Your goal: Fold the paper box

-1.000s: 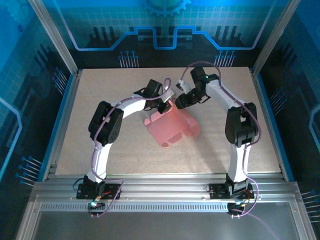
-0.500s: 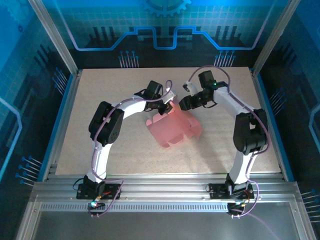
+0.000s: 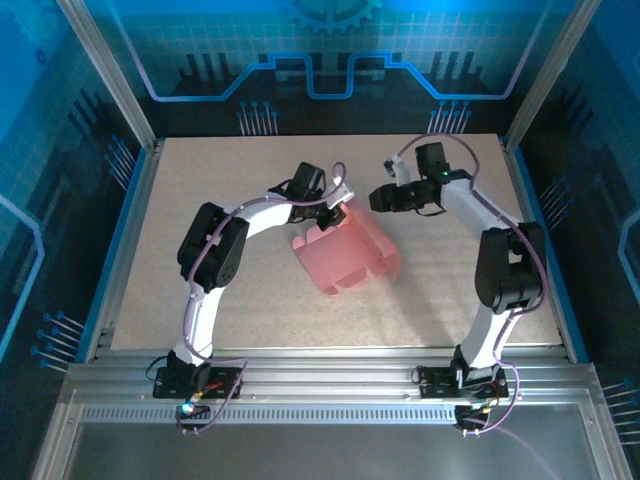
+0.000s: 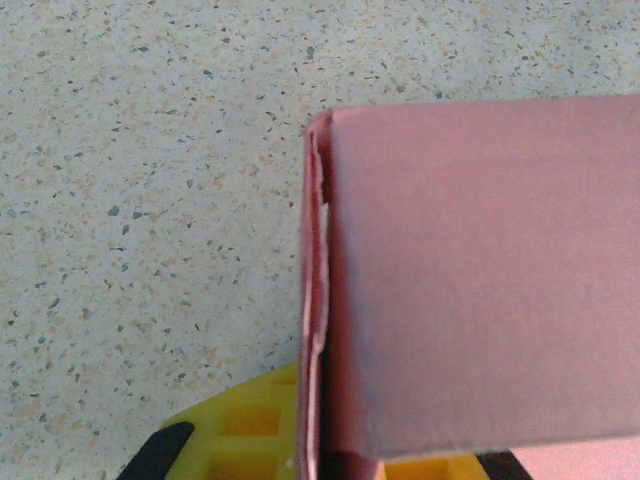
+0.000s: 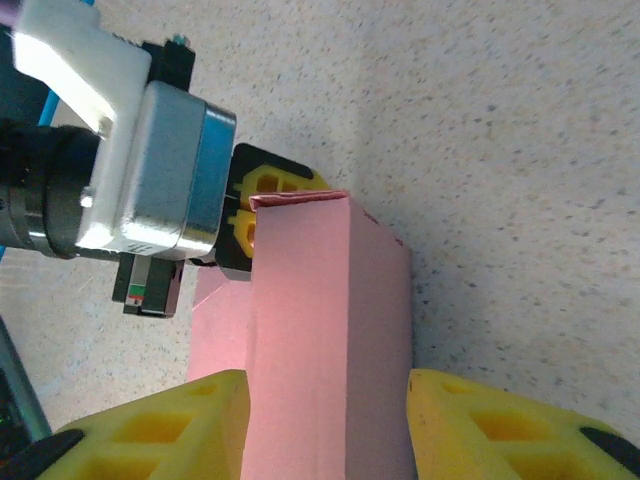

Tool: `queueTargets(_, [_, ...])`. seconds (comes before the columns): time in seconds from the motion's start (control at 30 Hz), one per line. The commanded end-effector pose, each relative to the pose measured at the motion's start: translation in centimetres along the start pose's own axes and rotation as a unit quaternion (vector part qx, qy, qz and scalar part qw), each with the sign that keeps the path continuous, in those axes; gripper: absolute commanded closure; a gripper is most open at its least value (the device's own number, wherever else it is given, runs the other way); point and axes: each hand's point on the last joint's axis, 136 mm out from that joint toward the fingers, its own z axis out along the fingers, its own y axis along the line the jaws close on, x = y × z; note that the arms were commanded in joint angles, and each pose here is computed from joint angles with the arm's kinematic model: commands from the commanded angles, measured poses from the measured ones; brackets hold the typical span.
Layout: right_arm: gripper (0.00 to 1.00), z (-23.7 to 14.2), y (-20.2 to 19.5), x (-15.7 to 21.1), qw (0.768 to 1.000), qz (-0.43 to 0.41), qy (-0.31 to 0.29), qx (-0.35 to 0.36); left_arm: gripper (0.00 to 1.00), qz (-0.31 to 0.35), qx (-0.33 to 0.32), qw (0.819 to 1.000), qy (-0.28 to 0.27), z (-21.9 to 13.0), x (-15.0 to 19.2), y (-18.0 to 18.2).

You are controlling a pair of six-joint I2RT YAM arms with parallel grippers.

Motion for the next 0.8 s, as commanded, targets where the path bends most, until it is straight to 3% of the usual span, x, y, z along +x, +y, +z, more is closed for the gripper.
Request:
queueTargets(0.0, [0.55, 2.4, 1.6, 1.1, 0.998, 0.015, 0.043, -0.041, 1.00, 0.014, 0.011, 1.000, -0.011, -0.4, -0.4, -0.7])
queueTargets(0.33, [0.58, 5.0, 4.0, 1.8, 0.992, 0.024, 0.065, -0.103, 1.00, -0.005, 0.007, 1.000, -0.020, -0.4, -0.9, -0.5])
queueTargets(0.57, [0.54, 6.4, 2.9, 1.6, 0.994, 0.037, 0.066, -0.077, 1.00, -0.010, 0.006, 1.000, -0.022, -0.5, -1.1, -0.5])
queueTargets(0.77, [0.57, 7.0, 5.8, 1.3, 0.987, 0.044, 0.060, -0.145, 1.00, -0.023, -0.007, 1.000, -0.019, -0.5, -1.0, 0.0])
